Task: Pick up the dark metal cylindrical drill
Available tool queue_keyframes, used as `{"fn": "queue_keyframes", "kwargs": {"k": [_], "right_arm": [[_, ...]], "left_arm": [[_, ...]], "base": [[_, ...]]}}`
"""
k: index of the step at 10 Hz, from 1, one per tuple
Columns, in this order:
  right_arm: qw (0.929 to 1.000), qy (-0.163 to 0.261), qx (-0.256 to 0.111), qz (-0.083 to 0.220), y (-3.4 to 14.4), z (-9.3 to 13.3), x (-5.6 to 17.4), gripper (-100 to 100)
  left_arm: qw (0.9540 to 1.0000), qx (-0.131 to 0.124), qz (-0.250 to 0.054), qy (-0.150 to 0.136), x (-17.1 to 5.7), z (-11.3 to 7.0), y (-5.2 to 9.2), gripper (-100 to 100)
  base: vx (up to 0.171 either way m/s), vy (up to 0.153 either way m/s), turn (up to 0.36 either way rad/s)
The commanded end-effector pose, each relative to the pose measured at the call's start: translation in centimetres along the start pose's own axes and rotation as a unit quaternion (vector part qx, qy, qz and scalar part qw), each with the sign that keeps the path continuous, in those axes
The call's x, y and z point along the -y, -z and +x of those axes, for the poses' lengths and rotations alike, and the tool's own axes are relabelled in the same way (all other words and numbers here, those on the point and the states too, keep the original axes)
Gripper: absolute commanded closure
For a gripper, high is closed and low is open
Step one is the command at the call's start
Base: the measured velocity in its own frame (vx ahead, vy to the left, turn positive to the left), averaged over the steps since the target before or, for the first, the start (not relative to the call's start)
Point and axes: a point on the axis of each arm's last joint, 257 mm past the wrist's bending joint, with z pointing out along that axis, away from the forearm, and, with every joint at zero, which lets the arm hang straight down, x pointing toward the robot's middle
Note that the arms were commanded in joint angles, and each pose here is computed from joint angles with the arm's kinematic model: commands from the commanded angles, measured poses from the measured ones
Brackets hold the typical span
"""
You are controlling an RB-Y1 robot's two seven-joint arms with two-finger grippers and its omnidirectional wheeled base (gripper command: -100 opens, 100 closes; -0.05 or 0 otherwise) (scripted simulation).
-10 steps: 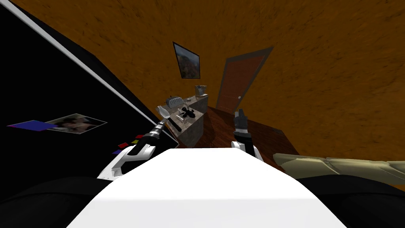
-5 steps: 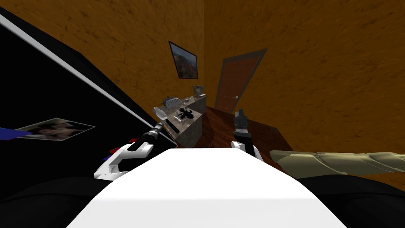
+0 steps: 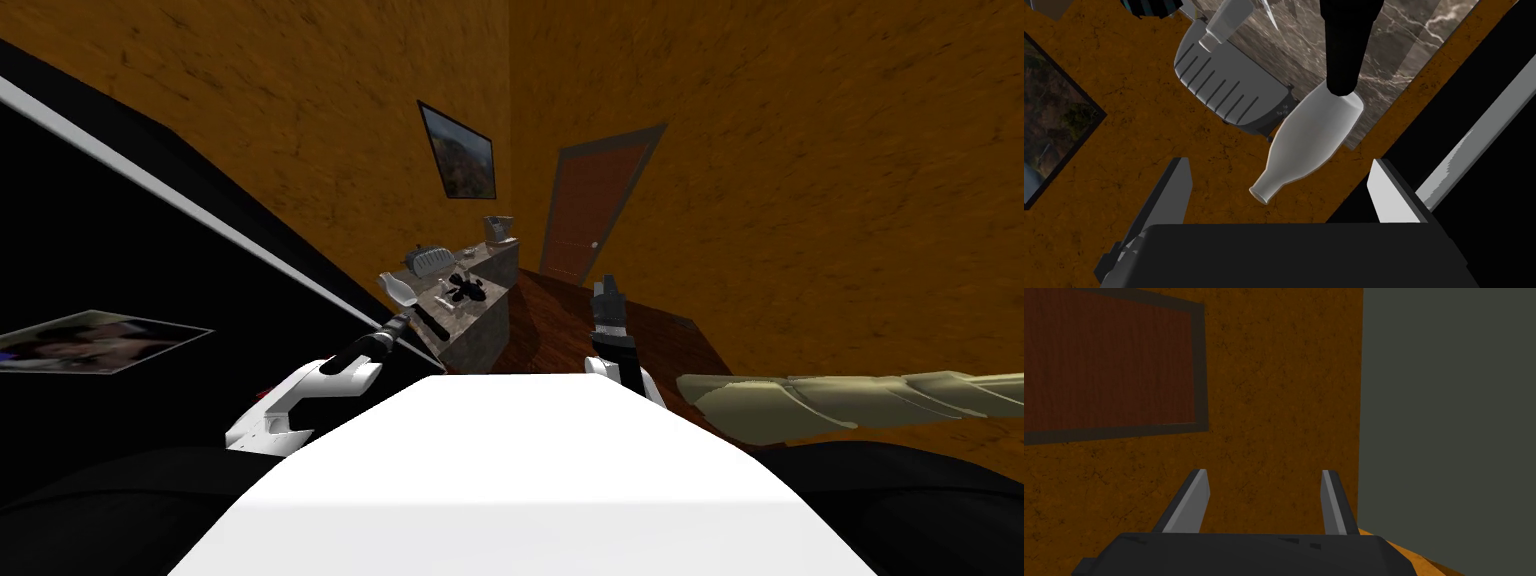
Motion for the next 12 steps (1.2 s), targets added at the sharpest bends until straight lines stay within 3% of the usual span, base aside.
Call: {"fn": "queue_keyframes", "kwargs": {"k": [1,6,12], "right_arm": [[1.0000,0.000,0.000,0.000,0.0,0.0,0.0,0],[1.0000,0.000,0.000,0.000,0.0,0.0,0.0,0],[1.0000,0.000,0.000,0.000,0.0,0.0,0.0,0]], "left_arm": [[0.9997,-0.006,-0.025,-0.004,-1.3,-0.1,-0.2,-100],[0.9955,-0.029,-0.089,-0.014,-4.4,-0.3,-0.7,-100],[0.9830,-0.068,-0.169,-0.026,-8.0,-0.1,-0.9,-100]], "base": [[0.020,-0.003,-0.064],[0.019,-0.003,-0.060],[0.022,0.006,-0.069]]}}
